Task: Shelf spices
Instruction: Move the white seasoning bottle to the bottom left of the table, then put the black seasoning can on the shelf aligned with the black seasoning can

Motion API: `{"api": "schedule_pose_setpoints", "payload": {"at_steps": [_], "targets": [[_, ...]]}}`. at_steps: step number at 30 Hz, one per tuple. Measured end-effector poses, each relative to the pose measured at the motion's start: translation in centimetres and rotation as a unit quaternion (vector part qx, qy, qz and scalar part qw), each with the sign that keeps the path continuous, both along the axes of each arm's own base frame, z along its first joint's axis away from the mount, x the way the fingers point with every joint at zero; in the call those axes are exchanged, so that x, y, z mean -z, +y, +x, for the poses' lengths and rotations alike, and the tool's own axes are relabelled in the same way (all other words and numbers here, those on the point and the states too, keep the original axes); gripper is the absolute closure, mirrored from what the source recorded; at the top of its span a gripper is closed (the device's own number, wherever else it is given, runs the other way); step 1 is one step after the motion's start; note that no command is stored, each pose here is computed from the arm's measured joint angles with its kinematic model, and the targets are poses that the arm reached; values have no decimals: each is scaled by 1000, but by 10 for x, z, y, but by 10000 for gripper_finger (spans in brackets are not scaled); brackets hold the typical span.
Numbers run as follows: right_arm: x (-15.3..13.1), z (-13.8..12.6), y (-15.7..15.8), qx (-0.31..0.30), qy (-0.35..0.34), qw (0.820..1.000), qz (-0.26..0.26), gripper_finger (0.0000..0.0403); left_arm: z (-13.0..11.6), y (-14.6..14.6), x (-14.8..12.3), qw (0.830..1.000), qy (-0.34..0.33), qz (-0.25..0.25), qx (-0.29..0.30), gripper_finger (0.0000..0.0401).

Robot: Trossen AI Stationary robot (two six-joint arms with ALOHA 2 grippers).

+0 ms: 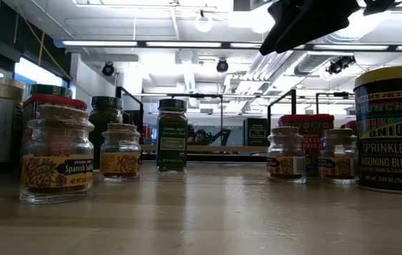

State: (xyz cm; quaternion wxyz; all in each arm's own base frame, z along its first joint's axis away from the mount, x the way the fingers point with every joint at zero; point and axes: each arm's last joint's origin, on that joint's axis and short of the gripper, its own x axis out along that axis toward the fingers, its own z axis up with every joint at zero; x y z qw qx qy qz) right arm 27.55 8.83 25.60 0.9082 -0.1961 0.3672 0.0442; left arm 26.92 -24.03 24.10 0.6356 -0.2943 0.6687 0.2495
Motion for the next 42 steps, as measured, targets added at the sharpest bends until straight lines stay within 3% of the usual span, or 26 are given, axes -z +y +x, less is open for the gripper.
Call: {"api": "schedule_pose_setpoints", "payload": {"at_steps": [5,11,15,18,21,25,31,35,42], "targets": [[0,0,0,1,0,1000,0,217,-1,7,-12,1000,-3,-23,7,126],[0,0,0,0,0,1000,0,217,-16,26,-55,997,-70,-38,-2,127],[0,0,0,0,-1,1000,1,217,-34,58,-84,993,-111,31,-39,127],[-1,1,0,0,-6,1000,2,217,-45,89,-97,989,-94,89,-66,129],[-1,1,0,0,-7,1000,2,217,-45,116,-105,989,-88,108,-47,136],[-1,1,0,1,-7,1000,3,217,-31,147,-101,986,-114,121,-8,156],[-1,1,0,8,-8,1000,11,217,-24,182,-63,995,-18,95,19,205],[-1,1,0,7,-8,1000,10,217,-21,194,-39,997,-1,63,38,252],[-1,1,0,7,-8,1000,11,217,-17,207,-12,997,-12,52,52,346]]}}
